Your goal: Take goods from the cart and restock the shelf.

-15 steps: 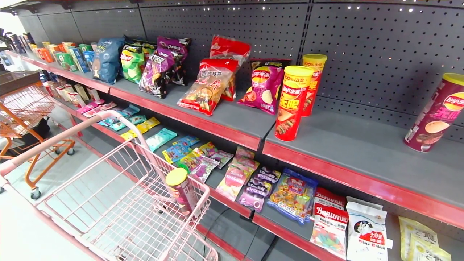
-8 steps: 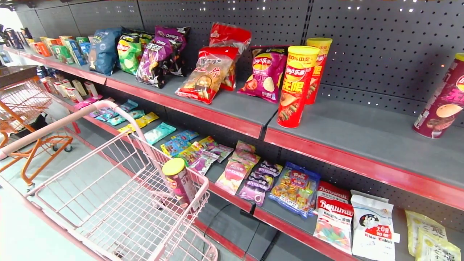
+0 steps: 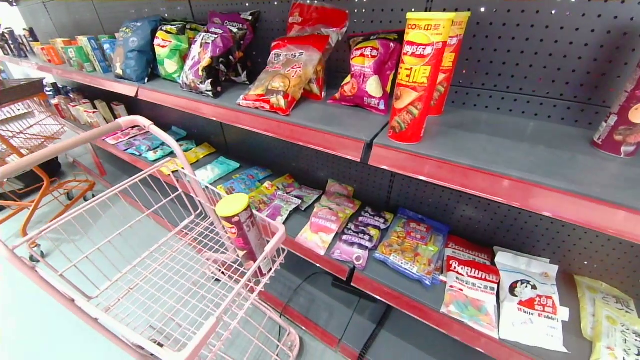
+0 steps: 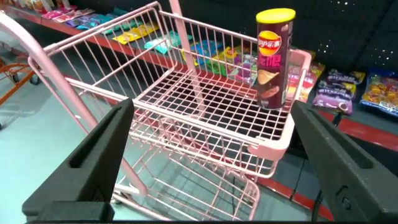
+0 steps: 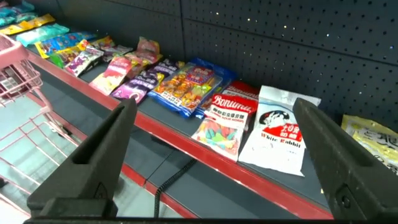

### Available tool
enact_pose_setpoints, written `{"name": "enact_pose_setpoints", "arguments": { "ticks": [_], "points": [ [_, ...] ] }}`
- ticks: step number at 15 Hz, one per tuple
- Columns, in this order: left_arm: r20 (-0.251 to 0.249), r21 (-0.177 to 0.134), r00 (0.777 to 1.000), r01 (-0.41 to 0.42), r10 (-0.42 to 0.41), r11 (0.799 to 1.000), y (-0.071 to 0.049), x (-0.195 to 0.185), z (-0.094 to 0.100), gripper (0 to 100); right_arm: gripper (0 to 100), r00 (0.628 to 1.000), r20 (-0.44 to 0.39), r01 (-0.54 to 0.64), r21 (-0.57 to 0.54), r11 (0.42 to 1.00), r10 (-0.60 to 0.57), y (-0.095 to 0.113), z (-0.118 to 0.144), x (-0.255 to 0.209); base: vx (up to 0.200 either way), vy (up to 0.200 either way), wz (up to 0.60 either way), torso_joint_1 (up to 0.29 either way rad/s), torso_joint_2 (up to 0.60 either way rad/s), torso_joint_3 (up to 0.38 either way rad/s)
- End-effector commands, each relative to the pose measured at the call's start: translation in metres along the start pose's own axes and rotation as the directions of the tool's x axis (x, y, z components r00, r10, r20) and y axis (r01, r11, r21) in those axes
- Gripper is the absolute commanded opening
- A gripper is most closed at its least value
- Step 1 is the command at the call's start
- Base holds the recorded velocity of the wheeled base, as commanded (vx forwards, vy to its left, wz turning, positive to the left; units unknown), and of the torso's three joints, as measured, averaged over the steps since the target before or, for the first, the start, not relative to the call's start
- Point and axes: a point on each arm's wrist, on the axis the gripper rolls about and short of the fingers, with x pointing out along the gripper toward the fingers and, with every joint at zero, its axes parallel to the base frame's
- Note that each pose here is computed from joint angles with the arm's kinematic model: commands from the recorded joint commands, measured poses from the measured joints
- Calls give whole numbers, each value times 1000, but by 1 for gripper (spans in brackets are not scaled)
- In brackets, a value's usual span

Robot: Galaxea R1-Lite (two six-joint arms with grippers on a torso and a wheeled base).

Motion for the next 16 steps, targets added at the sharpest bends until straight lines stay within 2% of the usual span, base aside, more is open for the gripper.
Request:
{"name": "enact_pose_setpoints", "arguments": {
  "ticks": [1, 2, 3, 4, 5, 6, 7, 8, 10, 11, 12, 14, 15, 16],
  "points": [
    [9, 5, 1000, -3, 3, 1000, 0, 0, 1, 100, 100, 1000, 0, 0, 0, 1000, 0, 0, 0, 0, 0, 0, 0, -66, 227, 163],
    [58, -13, 998, 5, -4, 1000, 0, -3, 29, 100, 100, 1000, 0, 1, 0, 1000, -1, 0, 0, 0, 0, 0, 0, -36, 124, 95],
    [62, -47, 998, 18, -15, 999, 1, 0, 63, 100, 100, 1000, 2, 3, 0, 1000, -3, 0, 0, 0, 0, 0, 0, -22, 80, 56],
    [87, -169, 996, 48, -33, 984, 0, 17, 130, 100, 100, 1000, 0, 1, -3, 1000, -1, 0, 0, 0, 0, 0, 0, 0, 0, 0],
    [55, -178, 998, 47, -38, 983, -2, 48, 174, 100, 100, 1000, 0, 1, -3, 1000, -1, 0, 0, 0, 0, 0, 0, 0, 0, 0],
    [-19, -148, 999, 43, -46, 988, -3, 75, 176, 100, 100, 1000, 0, 1, -5, 1000, -1, 0, 0, 0, 0, 0, 0, 0, 0, 0],
    [-60, -123, 997, 49, -57, 991, -4, 90, 172, 100, 100, 1000, 2, 1, -3, 1000, -1, 0, 0, 0, 0, 0, 0, 0, 0, 0],
    [-184, -121, 976, 93, -114, 988, -9, 139, 156, 100, 100, 1000, 0, 1, -2, 1000, -1, 0, 0, 0, 0, 0, 0, 0, 0, 0],
    [-216, -128, 957, 168, -193, 977, -13, 182, 140, 100, 100, 1000, 2, 1, -2, 1000, -1, 0, 0, 0, 0, 0, 0, 0, 0, 0],
    [-259, -91, 934, 230, -246, 969, -16, 216, 120, 100, 100, 1000, 2, 1, -3, 1000, -1, 0, 0, 0, 0, 0, 0, 0, 0, 0],
    [-284, -83, 918, 263, -275, 961, -18, 231, 106, 100, 100, 1000, 2, 1, -2, 1000, -1, 0, 0, 0, 0, 0, 0, 0, 0, 0],
    [-320, -96, 886, 321, -335, 942, -21, 253, 87, 100, 100, 1000, 0, 1, -2, 1000, -1, 0, 0, 0, 0, 0, 0, 0, 0, 0],
    [-365, -110, 863, 331, -348, 937, -22, 265, 71, 100, 100, 1000, 2, 1, -2, 1000, -1, 0, 0, 0, 0, 0, 0, 0, 0, 0],
    [-390, -120, 851, 332, -352, 936, -23, 273, 58, 100, 100, 1000, 0, 1, -2, 1000, -1, 0, 0, 0, 0, 0, 0, 0, 0, 0]
  ]
}}
